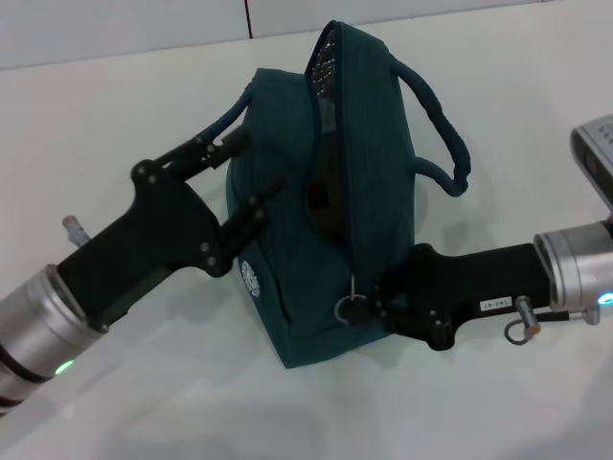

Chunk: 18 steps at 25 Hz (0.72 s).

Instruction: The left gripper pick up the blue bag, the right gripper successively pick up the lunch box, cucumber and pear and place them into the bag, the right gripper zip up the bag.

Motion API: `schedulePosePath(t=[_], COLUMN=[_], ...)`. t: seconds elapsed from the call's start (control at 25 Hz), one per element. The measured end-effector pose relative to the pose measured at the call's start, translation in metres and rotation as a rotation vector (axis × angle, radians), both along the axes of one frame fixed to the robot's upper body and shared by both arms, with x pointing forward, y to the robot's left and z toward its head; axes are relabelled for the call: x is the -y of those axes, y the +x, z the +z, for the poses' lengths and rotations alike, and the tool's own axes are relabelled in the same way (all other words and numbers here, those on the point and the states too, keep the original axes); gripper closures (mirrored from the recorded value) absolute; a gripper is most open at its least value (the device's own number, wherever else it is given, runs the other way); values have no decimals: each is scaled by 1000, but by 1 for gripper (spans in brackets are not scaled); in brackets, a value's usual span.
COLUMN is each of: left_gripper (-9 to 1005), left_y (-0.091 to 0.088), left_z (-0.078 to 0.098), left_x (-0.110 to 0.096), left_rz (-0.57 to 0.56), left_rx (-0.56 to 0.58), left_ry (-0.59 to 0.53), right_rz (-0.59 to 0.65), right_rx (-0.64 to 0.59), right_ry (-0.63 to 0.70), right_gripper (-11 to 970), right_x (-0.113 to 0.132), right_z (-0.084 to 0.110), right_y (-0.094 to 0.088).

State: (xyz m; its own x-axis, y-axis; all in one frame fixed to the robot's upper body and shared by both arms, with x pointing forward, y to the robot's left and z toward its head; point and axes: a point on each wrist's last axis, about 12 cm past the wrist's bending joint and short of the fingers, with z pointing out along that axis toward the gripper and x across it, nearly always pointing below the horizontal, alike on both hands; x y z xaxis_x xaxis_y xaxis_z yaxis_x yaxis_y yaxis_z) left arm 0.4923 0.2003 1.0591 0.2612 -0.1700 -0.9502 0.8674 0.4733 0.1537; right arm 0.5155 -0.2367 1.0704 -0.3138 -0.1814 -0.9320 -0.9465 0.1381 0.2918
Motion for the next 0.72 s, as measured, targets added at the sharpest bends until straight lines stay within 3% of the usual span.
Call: schedulePosePath(t=[0.08, 0.32, 0.48, 0.72], left_gripper=[558, 543, 435, 256], left_y=[-2, -9, -12, -27], left_z=[2, 7, 9, -9], left_x=[-1, -4, -10, -31], left_rz=[2, -23, -20, 123], left_rx=[4, 5, -42, -164], left_ry=[-25, -98, -172, -195], right_rz=[19, 73, 71, 61], right_rx=[6, 37, 98, 239], right_ry=[-6, -22, -8, 46], right_gripper=[899, 951, 951, 951], right_x=[-3, -12, -16, -25], right_z=[1, 7, 12, 26], right_y=[2, 8, 12, 25])
